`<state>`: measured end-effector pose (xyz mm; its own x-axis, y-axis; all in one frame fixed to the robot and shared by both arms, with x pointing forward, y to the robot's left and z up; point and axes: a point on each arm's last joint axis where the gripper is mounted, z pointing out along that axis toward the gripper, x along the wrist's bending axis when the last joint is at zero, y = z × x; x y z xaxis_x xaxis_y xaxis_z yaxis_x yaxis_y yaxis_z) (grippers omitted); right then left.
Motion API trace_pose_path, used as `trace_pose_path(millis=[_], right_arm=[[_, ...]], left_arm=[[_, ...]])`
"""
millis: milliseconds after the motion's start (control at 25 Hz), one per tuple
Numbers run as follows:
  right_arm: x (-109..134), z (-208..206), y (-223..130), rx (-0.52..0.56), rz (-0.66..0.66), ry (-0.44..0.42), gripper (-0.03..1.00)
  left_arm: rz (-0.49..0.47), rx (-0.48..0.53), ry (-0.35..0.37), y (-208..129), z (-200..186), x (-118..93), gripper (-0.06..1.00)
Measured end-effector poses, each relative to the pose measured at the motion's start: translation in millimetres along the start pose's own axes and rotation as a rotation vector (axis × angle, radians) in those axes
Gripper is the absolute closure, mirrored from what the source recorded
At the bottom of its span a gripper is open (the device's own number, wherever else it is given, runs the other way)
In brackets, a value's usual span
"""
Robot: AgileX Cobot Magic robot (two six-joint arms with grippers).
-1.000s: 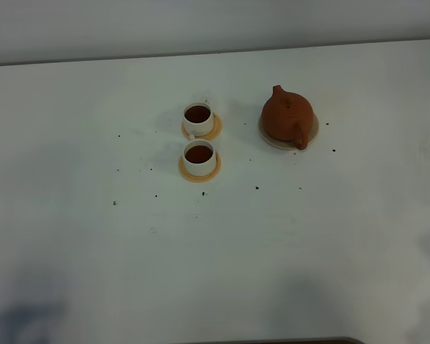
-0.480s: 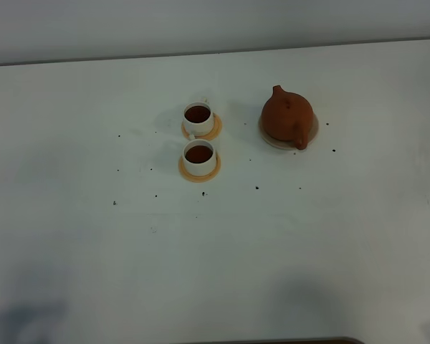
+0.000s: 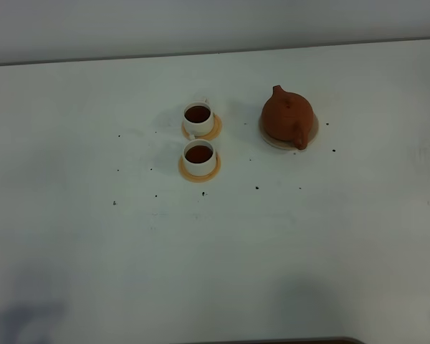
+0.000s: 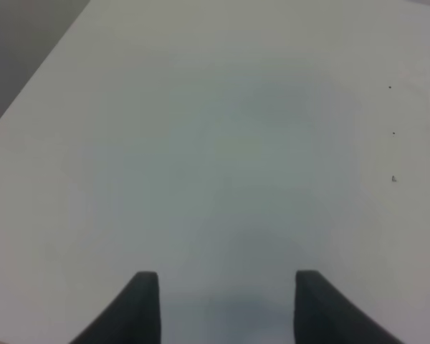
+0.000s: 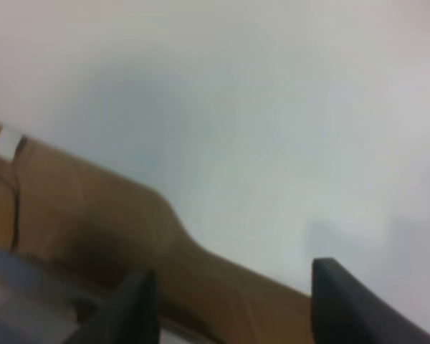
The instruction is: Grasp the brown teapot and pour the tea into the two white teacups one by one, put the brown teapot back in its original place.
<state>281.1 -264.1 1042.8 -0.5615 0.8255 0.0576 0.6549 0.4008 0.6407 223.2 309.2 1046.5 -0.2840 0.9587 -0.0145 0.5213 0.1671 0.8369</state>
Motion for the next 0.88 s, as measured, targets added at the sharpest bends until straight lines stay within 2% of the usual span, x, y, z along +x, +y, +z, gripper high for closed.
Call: trace_pose_path(millis=[280,440,880], right_arm=[[-12,-9,-5,-0.084,0.225,-0.206,0.51],[-13,-12,-7,-0.122,0.303,-0.258,0.51],[-2,-29,-21,-0.263,0.246,-0.331,0.51]], left_arm=[[0.000,0.000,0.000,0,0,0,0.52],[0.000,0.000,0.000,0,0,0,0.52],[0.000,0.000,0.000,0,0,0,0.52]])
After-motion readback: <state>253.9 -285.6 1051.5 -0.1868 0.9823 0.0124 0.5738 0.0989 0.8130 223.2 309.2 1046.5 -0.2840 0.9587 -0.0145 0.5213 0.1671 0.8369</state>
